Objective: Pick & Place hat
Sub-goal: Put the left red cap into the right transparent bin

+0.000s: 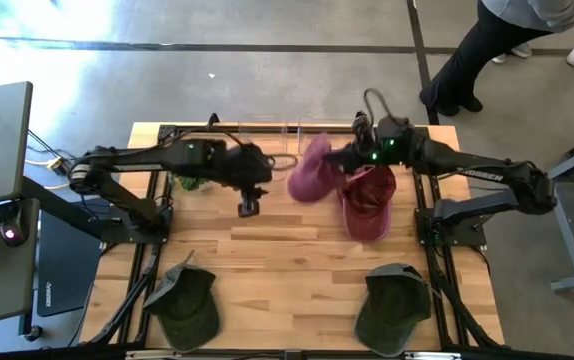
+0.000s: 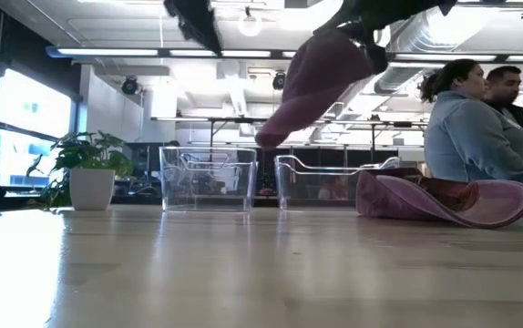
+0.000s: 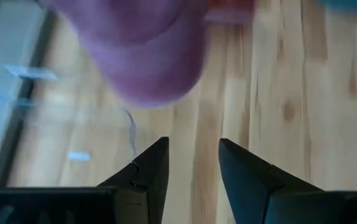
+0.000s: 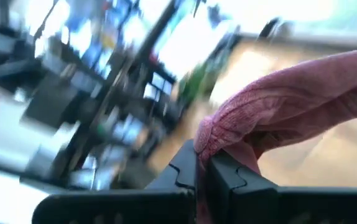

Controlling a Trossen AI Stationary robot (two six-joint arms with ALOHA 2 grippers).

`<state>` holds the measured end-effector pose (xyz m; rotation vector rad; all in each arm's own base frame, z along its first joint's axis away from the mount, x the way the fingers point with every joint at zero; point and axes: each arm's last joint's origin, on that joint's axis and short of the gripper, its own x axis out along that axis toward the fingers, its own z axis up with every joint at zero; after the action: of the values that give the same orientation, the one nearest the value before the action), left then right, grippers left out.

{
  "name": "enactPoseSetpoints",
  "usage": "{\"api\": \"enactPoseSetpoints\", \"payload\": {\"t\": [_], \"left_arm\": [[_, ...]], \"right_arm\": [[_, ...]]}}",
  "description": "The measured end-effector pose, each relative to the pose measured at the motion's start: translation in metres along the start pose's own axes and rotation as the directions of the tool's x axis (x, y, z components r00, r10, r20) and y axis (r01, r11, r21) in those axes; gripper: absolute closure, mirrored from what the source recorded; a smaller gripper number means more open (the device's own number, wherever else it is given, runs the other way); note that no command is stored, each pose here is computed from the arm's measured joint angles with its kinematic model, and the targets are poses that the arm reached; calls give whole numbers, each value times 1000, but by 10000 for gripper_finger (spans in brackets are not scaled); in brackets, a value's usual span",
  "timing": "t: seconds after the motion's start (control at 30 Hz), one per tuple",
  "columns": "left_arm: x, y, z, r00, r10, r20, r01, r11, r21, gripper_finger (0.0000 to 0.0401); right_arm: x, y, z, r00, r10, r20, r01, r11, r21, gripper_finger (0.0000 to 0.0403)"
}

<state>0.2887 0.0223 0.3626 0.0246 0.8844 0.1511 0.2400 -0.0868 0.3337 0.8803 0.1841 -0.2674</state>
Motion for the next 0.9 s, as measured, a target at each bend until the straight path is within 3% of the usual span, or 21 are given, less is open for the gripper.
{"api": "enactPoseSetpoints", "payload": {"t": [0.17,0.33,0.53,0.77,0.9], "left_arm": [[-23,9,1,995,30,95,-30,1000,3,268],[-23,11,2,992,46,116,-51,998,44,268],[-24,10,3,992,45,121,-55,995,86,268],[-24,27,8,979,94,182,-100,995,25,268],[-24,37,11,969,125,211,-126,992,-10,268]], "right_arm": [[-9,-23,28,981,-105,163,100,994,38,400],[-21,-47,48,944,-219,248,214,976,48,401],[-23,-79,54,916,-356,186,349,935,71,401],[12,-101,57,944,-292,154,289,956,43,401],[30,-118,51,935,-340,101,341,940,6,401]]}}
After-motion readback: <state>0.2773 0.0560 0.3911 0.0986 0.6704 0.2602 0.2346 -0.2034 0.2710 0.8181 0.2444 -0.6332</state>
